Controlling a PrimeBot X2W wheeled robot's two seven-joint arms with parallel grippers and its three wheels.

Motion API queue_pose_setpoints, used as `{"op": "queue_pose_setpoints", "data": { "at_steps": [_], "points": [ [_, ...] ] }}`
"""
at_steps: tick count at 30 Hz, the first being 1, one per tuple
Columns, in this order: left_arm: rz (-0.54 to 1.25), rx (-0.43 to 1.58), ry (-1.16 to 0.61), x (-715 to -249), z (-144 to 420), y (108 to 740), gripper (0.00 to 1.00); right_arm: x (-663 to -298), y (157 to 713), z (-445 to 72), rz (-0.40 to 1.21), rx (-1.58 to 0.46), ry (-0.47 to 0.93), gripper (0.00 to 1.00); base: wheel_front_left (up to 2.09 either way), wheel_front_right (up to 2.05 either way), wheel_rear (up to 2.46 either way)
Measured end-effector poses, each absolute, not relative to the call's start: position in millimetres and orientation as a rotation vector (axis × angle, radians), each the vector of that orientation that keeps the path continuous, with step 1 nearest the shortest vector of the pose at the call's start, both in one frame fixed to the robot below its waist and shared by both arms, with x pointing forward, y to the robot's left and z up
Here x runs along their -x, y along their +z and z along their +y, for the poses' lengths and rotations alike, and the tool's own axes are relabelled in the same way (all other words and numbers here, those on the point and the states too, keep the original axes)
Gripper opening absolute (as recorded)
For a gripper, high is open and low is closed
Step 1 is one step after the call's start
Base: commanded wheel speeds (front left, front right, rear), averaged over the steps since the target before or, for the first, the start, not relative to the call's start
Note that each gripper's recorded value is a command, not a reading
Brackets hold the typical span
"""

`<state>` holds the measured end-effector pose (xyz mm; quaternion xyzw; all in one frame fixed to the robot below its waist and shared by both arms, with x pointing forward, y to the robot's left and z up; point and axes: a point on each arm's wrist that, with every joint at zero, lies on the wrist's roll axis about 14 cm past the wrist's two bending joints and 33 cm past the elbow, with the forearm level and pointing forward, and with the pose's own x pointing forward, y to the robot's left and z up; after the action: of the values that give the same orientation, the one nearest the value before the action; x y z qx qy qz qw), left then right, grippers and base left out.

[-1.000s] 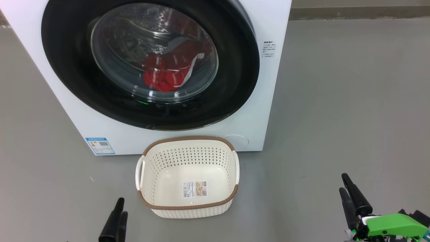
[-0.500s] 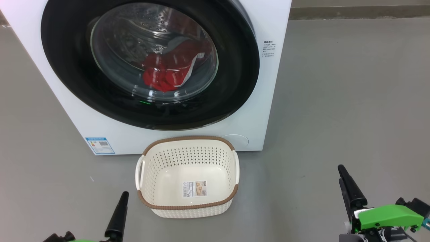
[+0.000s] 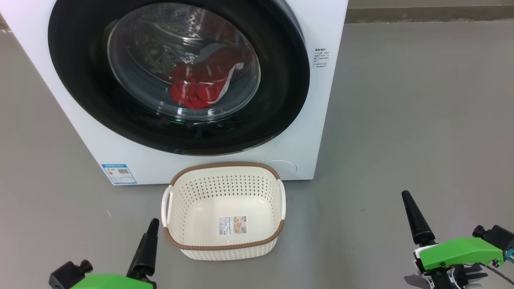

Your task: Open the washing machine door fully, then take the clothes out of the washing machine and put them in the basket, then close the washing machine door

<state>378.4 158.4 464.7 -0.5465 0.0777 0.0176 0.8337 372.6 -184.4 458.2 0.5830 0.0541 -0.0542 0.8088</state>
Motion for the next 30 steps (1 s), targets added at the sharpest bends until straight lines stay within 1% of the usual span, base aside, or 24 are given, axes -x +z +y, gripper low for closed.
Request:
{"op": "queue_pose_setpoints", "data": {
  "at_steps": [30],
  "points": [
    [0.116,0.744,-0.028,-393.7,143.0,482.7,1.0,-389.0,485.4,-181.4,0.043,-0.826,-0.038,1.0,0.0,0.0,0.0]
  ]
}}
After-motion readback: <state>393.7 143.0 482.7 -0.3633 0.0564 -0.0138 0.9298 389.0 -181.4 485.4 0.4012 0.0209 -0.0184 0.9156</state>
